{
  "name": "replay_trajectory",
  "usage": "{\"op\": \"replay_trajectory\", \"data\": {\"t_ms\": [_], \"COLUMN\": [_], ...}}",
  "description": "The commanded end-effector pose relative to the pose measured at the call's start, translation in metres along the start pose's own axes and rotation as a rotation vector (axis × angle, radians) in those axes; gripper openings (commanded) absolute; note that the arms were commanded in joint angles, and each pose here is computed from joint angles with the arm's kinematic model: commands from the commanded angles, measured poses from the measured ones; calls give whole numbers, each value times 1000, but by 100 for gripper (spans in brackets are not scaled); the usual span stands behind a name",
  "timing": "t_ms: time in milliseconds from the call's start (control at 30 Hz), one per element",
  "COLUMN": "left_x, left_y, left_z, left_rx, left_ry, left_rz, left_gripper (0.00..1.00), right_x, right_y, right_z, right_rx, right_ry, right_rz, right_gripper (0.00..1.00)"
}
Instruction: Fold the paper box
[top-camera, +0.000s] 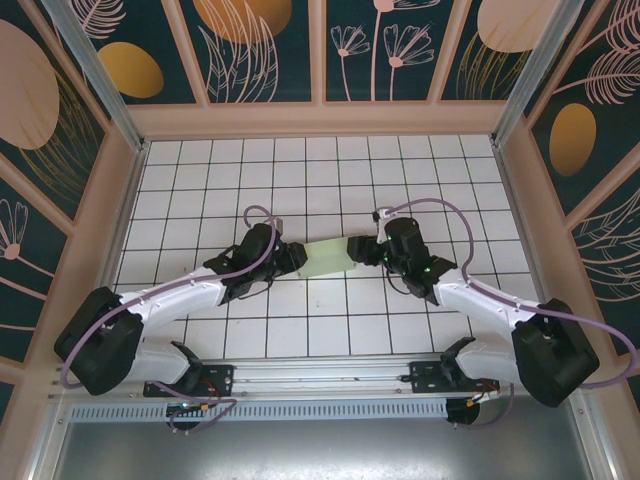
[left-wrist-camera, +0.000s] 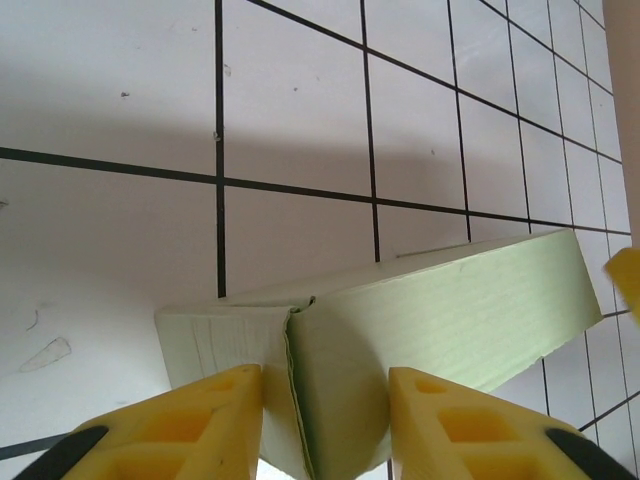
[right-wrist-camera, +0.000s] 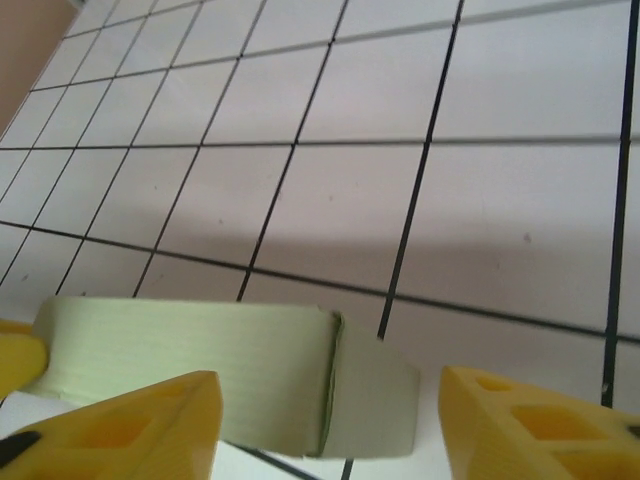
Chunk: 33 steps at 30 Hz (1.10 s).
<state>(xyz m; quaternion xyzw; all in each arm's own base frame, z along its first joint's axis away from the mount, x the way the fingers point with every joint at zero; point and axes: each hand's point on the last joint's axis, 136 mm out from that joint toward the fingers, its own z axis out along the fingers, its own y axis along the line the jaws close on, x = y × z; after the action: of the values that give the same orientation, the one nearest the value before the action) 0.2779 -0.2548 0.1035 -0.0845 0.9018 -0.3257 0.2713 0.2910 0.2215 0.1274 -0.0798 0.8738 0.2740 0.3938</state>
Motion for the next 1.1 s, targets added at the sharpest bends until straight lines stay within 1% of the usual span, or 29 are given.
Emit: {"op": "replay_trajectory", "data": {"t_ms": [0,100,167,233,267,300,367,400,433,500,600,700,767,867,933,967,1000,1067], "left_x": [30,33,34,35,35,35,34,32,30,24,9,-13,-26,-49,-62,-67,-71,-71], "left_y": [35,37,37,37,37,37,34,32,29,22,6,-16,-32,-51,-63,-68,-74,-87], "left_z": [8,11,12,13,14,14,14,13,12,10,4,-3,-8,-20,-26,-27,-28,-25], "left_rx": [-105,-104,-100,-96,-95,-93,-83,-77,-69,-51,-23,-2,26,39,32,28,28,60], "left_ry": [99,109,114,117,117,118,114,108,102,86,43,-10,-41,-121,-166,-179,-183,-163], "left_rz": [4,4,5,5,5,7,11,12,17,30,59,103,164,322,465,531,594,728], "left_gripper": [34,26,21,19,18,18,18,18,21,32,49,61,69,73,76,77,78,78], "right_x": [10,17,18,16,15,13,8,4,0,-7,-17,-24,-28,-34,-39,-39,-45,-49], "right_y": [1,-3,-4,-2,-1,0,3,5,7,10,13,20,24,20,14,16,5,-2], "right_z": [5,8,9,9,8,8,6,5,3,0,-5,-9,-14,-21,-27,-30,-33,-39], "right_rx": [-47,-44,-44,-51,-52,-56,-61,-68,-71,-78,-81,-105,-121,-105,-94,-105,-83,-66], "right_ry": [24,42,48,44,44,40,31,22,13,-10,-41,-57,-68,-95,-112,-113,-128,-139], "right_rz": [46,53,50,45,44,42,37,36,33,28,17,-14,-60,-107,-101,-104,-87,-82], "right_gripper": [52,34,25,13,10,9,9,11,17,29,43,57,66,72,73,74,75,76]}}
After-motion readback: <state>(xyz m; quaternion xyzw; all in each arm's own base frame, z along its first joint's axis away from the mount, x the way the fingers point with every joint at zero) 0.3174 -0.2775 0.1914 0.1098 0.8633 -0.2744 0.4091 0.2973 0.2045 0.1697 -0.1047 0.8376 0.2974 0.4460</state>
